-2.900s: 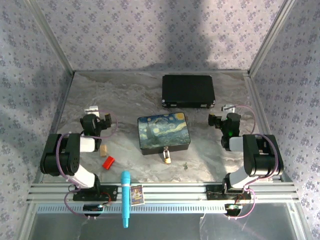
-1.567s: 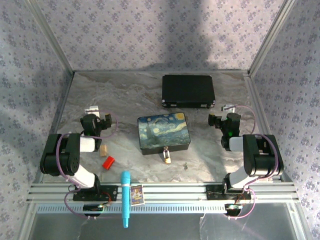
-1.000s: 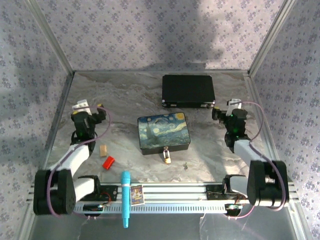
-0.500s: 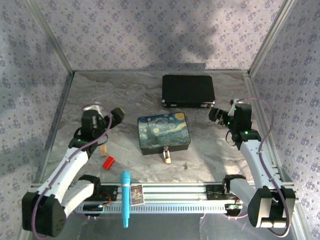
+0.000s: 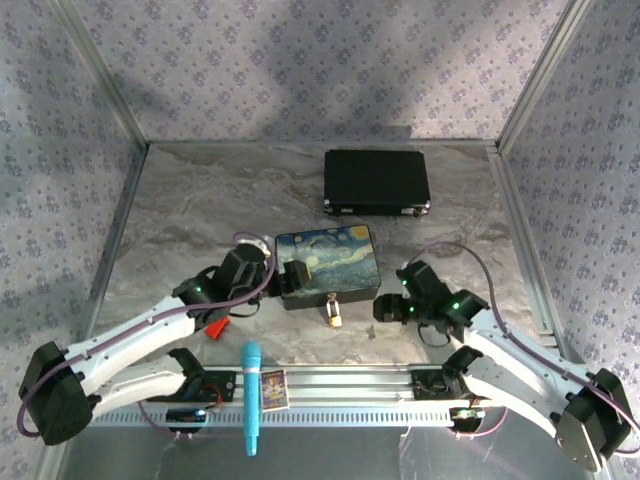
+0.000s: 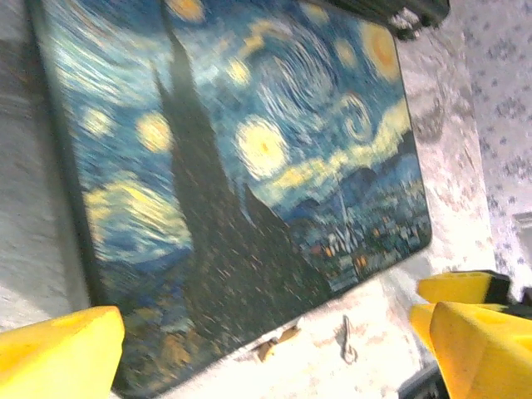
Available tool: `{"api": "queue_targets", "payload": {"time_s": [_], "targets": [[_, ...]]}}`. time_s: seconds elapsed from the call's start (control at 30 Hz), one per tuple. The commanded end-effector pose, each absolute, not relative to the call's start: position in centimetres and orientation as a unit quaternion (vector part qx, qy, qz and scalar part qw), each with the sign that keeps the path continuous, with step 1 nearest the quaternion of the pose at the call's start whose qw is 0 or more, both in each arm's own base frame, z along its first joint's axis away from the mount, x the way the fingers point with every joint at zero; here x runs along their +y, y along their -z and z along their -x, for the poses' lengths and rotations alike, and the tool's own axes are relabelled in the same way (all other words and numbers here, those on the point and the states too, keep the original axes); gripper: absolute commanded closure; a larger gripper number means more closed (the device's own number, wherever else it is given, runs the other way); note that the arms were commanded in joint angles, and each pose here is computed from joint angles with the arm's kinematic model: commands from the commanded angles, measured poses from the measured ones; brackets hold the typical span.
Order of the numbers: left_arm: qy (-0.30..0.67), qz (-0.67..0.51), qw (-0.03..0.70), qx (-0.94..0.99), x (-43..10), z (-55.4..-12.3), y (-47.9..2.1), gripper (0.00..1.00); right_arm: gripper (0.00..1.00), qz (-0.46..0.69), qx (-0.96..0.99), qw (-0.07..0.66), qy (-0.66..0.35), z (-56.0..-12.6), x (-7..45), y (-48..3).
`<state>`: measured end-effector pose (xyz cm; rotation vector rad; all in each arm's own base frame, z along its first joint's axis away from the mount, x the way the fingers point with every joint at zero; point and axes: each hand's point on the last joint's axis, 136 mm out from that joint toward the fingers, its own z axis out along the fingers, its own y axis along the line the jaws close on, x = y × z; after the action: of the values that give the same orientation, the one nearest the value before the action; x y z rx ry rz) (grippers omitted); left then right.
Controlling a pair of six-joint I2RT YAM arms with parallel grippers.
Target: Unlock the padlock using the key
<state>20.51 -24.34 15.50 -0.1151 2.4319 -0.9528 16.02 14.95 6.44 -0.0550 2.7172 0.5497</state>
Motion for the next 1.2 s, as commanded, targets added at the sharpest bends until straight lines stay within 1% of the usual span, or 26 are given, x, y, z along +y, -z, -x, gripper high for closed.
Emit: {"api": "queue_targets", "payload": {"time_s": [0.0, 0.1, 0.2, 0.27, 0.33, 0.57, 0.77, 1.03, 1.17], "targets": [[0.378, 0.06, 0.274, 0.882, -25.8, -20.9, -17.6, 0.07, 0.38, -0.027, 0.966, 0.18, -0.185, -15.4, 15.1, -5.3], [0.377, 0.05, 0.27, 0.885, -27.1, -20.6, -17.4, 0.08, 0.44, -0.011, 0.965, 0.18, -0.189, -14.6, 16.8, -4.9], [0.378, 0.043, 0.26, 0.888, -28.1, -20.2, -17.3, 0.09, 0.46, -0.001, 0.967, 0.18, -0.179, -14.1, 17.6, -4.5], [0.392, 0.037, 0.262, 0.881, -28.6, -20.2, -17.7, 0.09, 0.48, 0.004, 0.973, 0.174, -0.155, -13.7, 17.4, -3.9], [0.397, 0.039, 0.264, 0.878, -28.6, -20.1, -18.0, 0.09, 0.5, 0.009, 0.975, 0.172, -0.139, -13.5, 17.3, -3.4], [0.389, 0.039, 0.273, 0.879, -28.1, -20.2, -18.4, 0.1, 0.57, 0.023, 0.976, 0.166, -0.138, -12.9, 18.4, -2.8], [0.385, 0.038, 0.27, 0.882, -28.3, -20.3, -18.0, 0.1, 0.61, 0.03, 0.981, 0.149, -0.124, -12.0, 18.8, -1.4], [0.379, 0.043, 0.268, 0.885, -28.3, -20.5, -17.5, 0.1, 0.69, 0.04, 0.984, 0.13, -0.117, -11.5, 20.1, -0.2], [0.373, 0.044, 0.272, 0.886, -28.0, -20.5, -17.6, 0.1, 0.78, 0.044, 0.987, 0.113, -0.103, -11.1, 20.3, 0.7]]}}
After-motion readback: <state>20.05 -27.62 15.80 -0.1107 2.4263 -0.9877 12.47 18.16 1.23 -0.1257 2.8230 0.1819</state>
